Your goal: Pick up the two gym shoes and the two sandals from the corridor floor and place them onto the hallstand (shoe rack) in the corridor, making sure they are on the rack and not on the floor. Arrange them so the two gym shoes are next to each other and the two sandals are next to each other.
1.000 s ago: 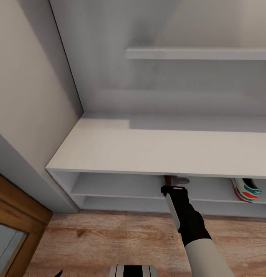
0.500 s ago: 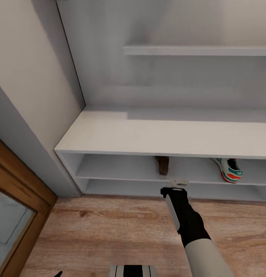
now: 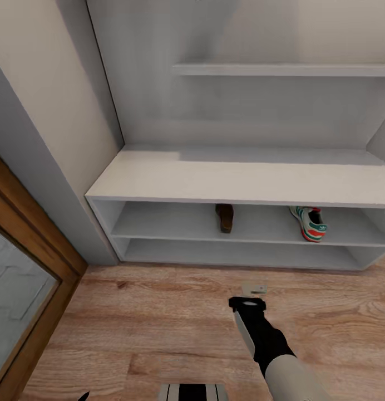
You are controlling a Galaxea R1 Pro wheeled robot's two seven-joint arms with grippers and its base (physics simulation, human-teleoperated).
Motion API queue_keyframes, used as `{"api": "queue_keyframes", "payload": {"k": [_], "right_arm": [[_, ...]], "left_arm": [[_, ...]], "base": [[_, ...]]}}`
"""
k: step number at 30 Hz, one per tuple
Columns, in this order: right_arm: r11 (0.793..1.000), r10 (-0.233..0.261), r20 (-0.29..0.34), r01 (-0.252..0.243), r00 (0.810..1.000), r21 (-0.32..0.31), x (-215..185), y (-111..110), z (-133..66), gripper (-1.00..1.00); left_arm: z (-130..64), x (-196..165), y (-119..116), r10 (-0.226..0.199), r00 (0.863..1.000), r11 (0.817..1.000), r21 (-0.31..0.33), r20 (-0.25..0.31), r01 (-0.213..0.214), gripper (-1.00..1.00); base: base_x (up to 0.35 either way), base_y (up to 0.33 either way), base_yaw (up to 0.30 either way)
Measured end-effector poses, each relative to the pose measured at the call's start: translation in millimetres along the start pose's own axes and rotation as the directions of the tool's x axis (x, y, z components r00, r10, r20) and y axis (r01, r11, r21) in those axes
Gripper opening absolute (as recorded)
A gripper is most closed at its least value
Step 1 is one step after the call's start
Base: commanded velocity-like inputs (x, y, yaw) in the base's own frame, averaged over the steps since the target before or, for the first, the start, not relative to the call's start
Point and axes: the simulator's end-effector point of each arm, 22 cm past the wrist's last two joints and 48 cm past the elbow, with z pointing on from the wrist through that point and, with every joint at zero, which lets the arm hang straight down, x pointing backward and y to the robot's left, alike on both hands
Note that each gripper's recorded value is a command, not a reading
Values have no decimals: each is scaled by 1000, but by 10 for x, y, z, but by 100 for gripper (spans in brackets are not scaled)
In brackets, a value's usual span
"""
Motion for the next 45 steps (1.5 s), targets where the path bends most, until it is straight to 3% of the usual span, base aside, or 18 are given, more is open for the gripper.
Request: {"api": "queue_keyframes", "payload": {"k": [5, 6, 12, 13, 20, 32, 45], "right_arm": [[1000, 2, 47, -3, 999, 27, 293, -173, 170, 100], [999, -6, 71, 3, 997, 41, 573, -292, 255, 100], [997, -51, 59, 47, 997, 68, 1059, -548, 324, 100], [996, -77, 79, 72, 994, 55, 1292, -712, 339, 100], [992, -105, 114, 113, 988, -60, 1676, -800, 288, 100], [987, -117, 131, 130, 984, -90, 1924, -965, 217, 100], [987, -115, 139, 129, 984, -92, 1956, -969, 195, 100]], "left_arm": [[-1, 2, 6, -3, 1000, 1000, -3, 0, 3, 100], [-1, 2, 12, -4, 1000, 1000, -5, 0, 4, 100], [-1, 0, 17, -6, 1000, 1000, -9, 1, 6, 100], [-2, -2, 70, -9, 1000, 999, -34, 2, 9, 100], [-3, -6, 202, -14, 1000, 994, -109, 6, 15, 100], [-8, -34, 270, -29, 999, 988, -149, 23, 32, 100], [-17, -52, 320, -55, 998, 984, -170, 37, 60, 100]], "base": [[-334, -78, 0], [-319, -50, 0], [-212, -24, 0], [-46, -4, 0], [-16, -2, 0], [-2, 0, 0], [0, 0, 0]]}}
